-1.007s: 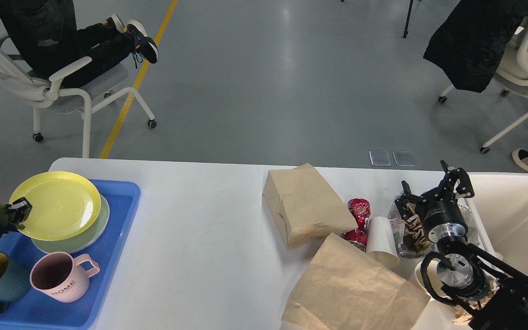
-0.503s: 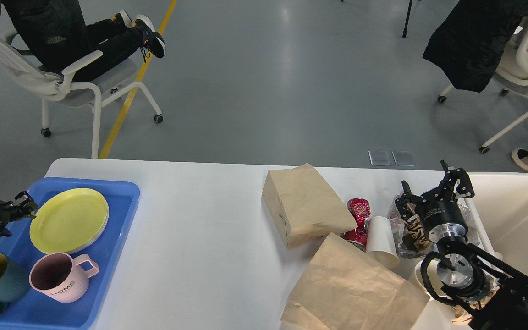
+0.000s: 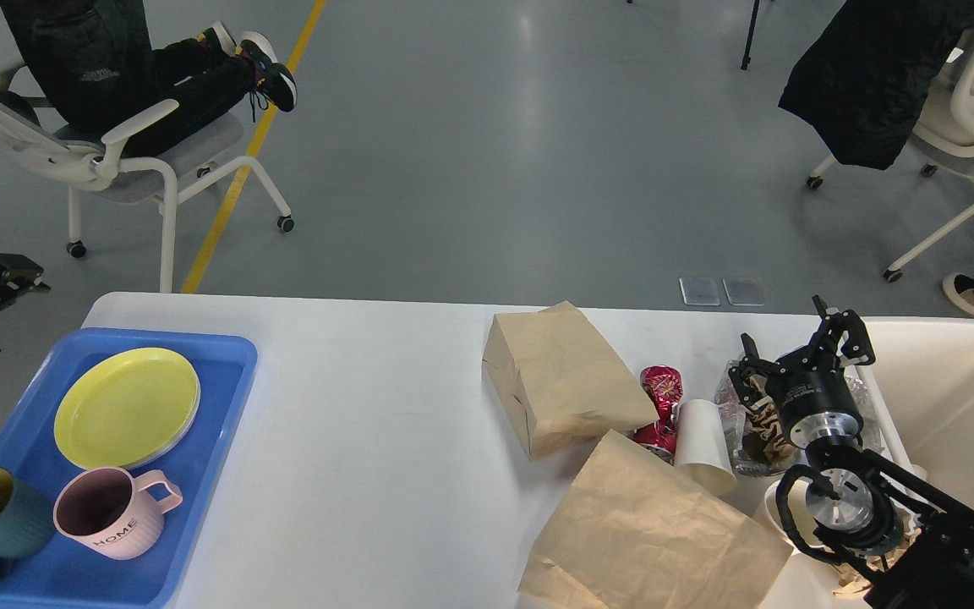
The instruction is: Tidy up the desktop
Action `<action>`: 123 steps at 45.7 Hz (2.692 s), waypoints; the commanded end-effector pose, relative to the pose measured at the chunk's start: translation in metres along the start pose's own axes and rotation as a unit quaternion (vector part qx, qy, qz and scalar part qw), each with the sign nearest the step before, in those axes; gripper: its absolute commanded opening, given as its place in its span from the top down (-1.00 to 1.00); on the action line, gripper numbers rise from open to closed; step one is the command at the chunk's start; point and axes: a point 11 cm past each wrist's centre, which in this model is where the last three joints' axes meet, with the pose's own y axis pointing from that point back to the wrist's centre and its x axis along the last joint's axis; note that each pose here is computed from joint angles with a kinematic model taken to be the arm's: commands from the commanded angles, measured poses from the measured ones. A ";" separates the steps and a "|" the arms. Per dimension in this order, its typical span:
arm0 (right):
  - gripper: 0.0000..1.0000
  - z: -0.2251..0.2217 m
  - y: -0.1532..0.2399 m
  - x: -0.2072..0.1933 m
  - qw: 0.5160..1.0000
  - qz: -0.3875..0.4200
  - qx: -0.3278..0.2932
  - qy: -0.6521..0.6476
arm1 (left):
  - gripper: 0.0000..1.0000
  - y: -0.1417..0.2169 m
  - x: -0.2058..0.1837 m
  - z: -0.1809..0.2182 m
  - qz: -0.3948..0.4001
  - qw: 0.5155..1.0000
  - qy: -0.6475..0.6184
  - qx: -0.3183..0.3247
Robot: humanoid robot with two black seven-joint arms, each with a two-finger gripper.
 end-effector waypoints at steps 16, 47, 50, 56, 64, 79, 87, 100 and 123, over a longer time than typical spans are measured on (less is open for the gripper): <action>-1.00 0.000 0.000 0.000 1.000 0.000 0.000 0.000 | -0.92 -0.015 -0.057 0.088 -0.113 0.903 0.317 -0.267; -1.00 0.000 0.000 0.000 1.000 0.000 0.000 0.000 | -0.92 -0.047 -0.160 0.100 -0.127 0.746 0.492 -0.430; -1.00 0.000 0.000 0.000 1.000 0.000 0.000 0.000 | -0.92 -0.049 -0.166 0.088 -0.129 0.734 0.515 -0.423; -1.00 0.000 0.000 -0.001 1.000 -0.001 0.000 0.000 | -0.92 -0.038 -0.185 0.072 -0.162 0.713 0.542 -0.414; -1.00 0.000 0.000 -0.001 1.000 -0.001 0.000 0.000 | -0.92 -0.038 -0.192 0.044 -0.154 0.701 0.568 -0.403; -1.00 0.000 0.000 -0.001 1.000 -0.001 0.000 0.000 | -0.92 -0.039 -0.205 0.025 -0.168 0.696 0.577 -0.393; -1.00 0.000 0.000 0.000 1.000 0.000 0.000 0.000 | -0.92 -0.038 -0.203 0.030 -0.168 0.696 0.575 -0.396; -1.00 0.000 0.000 0.000 1.000 0.000 0.000 0.000 | -0.92 -0.039 -0.199 0.038 -0.164 0.702 0.565 -0.400; -1.00 0.000 0.000 -0.001 1.000 -0.001 0.000 0.000 | -0.92 -0.042 -0.181 0.042 -0.140 0.645 0.619 -0.427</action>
